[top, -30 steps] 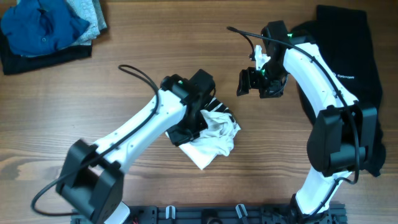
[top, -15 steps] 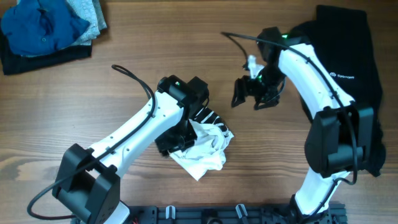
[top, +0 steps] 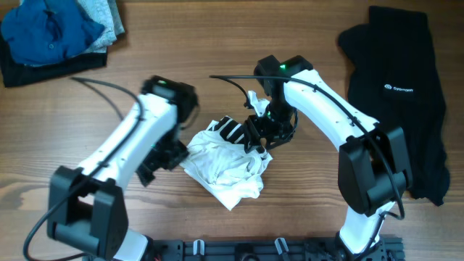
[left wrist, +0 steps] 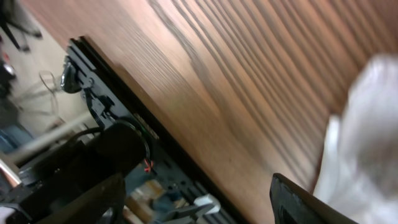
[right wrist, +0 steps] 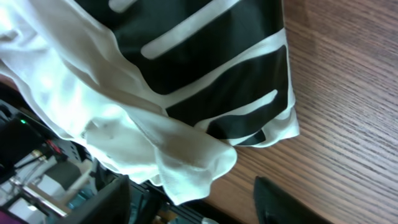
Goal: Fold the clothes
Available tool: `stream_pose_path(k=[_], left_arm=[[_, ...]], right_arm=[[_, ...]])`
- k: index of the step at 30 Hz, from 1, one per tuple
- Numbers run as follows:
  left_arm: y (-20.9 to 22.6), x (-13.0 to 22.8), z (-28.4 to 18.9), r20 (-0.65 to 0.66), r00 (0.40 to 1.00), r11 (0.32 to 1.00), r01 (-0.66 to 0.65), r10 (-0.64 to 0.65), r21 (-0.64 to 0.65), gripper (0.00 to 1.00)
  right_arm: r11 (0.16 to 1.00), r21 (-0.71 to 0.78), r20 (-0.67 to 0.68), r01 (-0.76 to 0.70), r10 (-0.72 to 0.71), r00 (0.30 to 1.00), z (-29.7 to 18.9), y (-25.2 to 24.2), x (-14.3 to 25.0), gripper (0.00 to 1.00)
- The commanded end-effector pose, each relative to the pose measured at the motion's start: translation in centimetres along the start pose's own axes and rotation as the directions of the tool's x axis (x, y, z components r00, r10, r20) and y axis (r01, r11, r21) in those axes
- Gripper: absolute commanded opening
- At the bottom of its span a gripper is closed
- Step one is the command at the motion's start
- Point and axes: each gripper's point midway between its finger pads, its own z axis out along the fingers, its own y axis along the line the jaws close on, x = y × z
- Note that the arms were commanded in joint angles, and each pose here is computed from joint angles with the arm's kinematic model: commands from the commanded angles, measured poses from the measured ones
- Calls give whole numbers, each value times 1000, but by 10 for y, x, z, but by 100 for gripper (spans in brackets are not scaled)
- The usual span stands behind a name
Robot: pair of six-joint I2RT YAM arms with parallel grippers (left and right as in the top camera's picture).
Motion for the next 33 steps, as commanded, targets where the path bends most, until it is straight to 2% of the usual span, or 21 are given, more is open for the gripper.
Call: stream_pose_path(k=[1, 3, 8, 9, 11, 14, 18, 24, 26, 28, 29, 30, 31, 33], left_arm=[[18, -29, 1, 23, 989, 990, 144, -144, 11, 76], [21, -40, 4, 16, 983, 983, 183, -183, 23, 77], [22, -58, 8, 0, 975, 973, 220, -220, 69, 79], [22, -61, 8, -4, 972, 969, 234, -234, 75, 79], [24, -66, 10, -11, 967, 964, 254, -254, 81, 81], [25, -75, 11, -8, 971, 966, 239, -240, 100, 82], [31, -86, 15, -19, 956, 949, 293, -293, 114, 82], [36, -104, 20, -28, 947, 935, 322, -321, 151, 81], [37, -107, 20, -30, 943, 930, 333, -332, 156, 82], [37, -108, 21, -29, 941, 928, 337, -337, 159, 83], [37, -109, 21, -28, 941, 928, 337, -337, 161, 84], [37, -109, 21, -28, 941, 928, 337, -337, 161, 84], [37, -109, 21, -28, 941, 928, 336, -336, 161, 84], [37, -109, 21, -28, 941, 928, 336, -336, 161, 85]], right_arm=[[999, -6, -26, 33, -33, 999, 7, 7, 11, 49], [999, -14, -47, 45, -46, 998, 14, 13, 17, 46], [997, -1, -55, 72, -72, 996, 27, 25, 19, 46], [996, 1, -49, 88, -87, 995, 29, 28, 18, 43], [996, 3, -43, 89, -88, 995, 31, 32, 17, 34], [998, 8, -37, 63, -63, 997, 31, 33, 16, 6], [998, 1, -41, 59, -59, 997, 30, 35, 17, 4], [973, -203, -45, 107, -118, 992, 27, 73, 21, 4], [970, -207, -31, 130, -139, 990, 31, 82, 19, 11], [967, -202, -22, 157, -165, 986, 38, 92, 19, 42], [964, -200, -21, 176, -184, 983, 41, 98, 20, 66], [961, -197, -21, 193, -201, 979, 44, 102, 22, 79], [961, -188, -22, 204, -212, 977, 47, 105, 23, 84], [969, -164, -28, 186, -193, 981, 48, 104, 24, 85]])
